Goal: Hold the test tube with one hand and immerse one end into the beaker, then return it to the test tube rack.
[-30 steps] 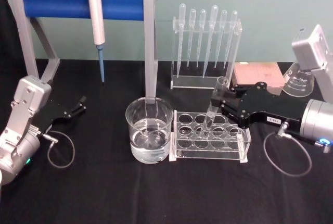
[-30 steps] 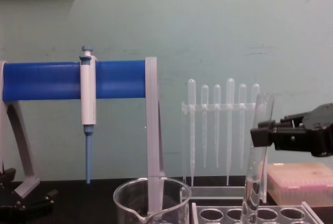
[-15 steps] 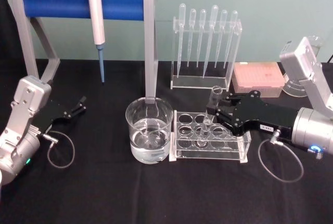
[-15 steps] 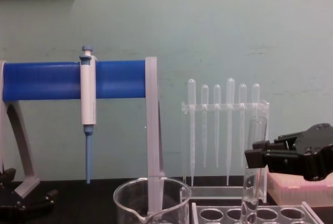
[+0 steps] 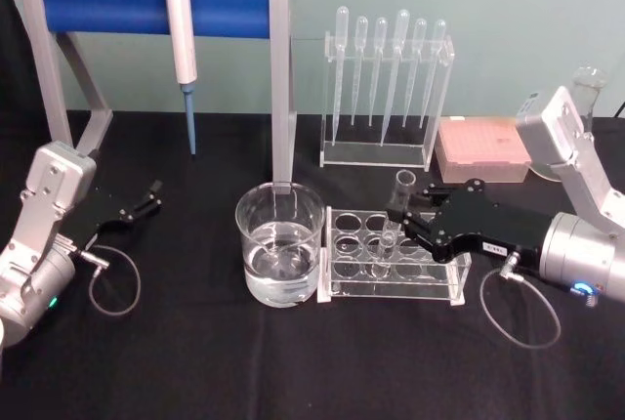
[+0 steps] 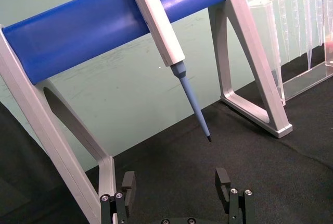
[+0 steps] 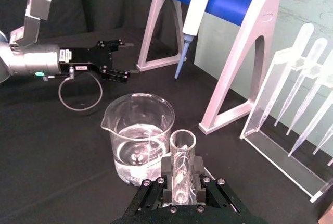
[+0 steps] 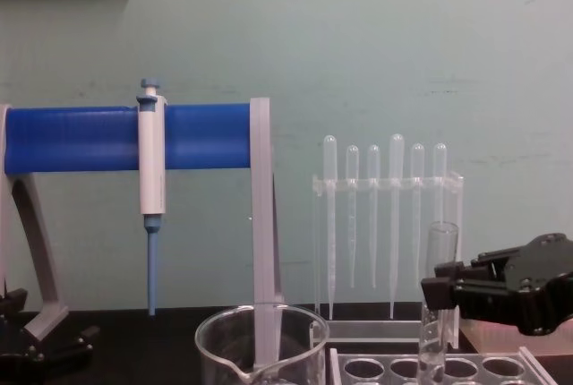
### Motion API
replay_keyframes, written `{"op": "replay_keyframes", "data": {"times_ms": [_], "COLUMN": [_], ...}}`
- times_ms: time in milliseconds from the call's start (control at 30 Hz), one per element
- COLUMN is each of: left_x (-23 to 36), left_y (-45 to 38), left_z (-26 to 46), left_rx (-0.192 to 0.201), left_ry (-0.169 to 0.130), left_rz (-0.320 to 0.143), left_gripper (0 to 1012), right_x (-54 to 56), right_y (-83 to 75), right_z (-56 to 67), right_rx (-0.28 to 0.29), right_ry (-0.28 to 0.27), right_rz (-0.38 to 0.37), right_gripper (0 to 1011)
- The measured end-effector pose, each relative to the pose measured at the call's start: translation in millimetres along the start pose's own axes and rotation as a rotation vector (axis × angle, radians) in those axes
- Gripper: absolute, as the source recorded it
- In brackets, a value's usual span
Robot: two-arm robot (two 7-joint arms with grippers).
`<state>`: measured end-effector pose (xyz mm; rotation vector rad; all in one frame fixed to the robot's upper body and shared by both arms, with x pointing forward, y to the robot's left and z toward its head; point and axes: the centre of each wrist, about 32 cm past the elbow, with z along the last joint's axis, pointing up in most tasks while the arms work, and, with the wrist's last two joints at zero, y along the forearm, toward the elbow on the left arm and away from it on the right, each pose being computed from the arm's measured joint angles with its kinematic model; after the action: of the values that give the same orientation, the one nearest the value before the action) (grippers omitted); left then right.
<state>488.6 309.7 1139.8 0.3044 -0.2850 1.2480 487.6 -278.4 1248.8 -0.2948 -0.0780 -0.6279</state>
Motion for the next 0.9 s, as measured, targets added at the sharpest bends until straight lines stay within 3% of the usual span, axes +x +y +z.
{"op": "replay_keyframes", "data": {"times_ms": [667,900], "left_x": [0.0,0.0], "left_y": [0.0,0.0], "left_z": [0.0,0.0], "left_rx": [0.000,0.000], "left_ry": [0.000,0.000], "left_rz": [0.000,0.000], "left_gripper": [1000,1000], "right_x": [0.5,0.5], "right_y": [0.9,0.8], "right_z": [-3.7,-3.3], "right_rx": [-0.002,-0.002], "right_ry": [0.001,0.001], "right_rz": [-0.010,-0.010], "right_gripper": [243,438]}}
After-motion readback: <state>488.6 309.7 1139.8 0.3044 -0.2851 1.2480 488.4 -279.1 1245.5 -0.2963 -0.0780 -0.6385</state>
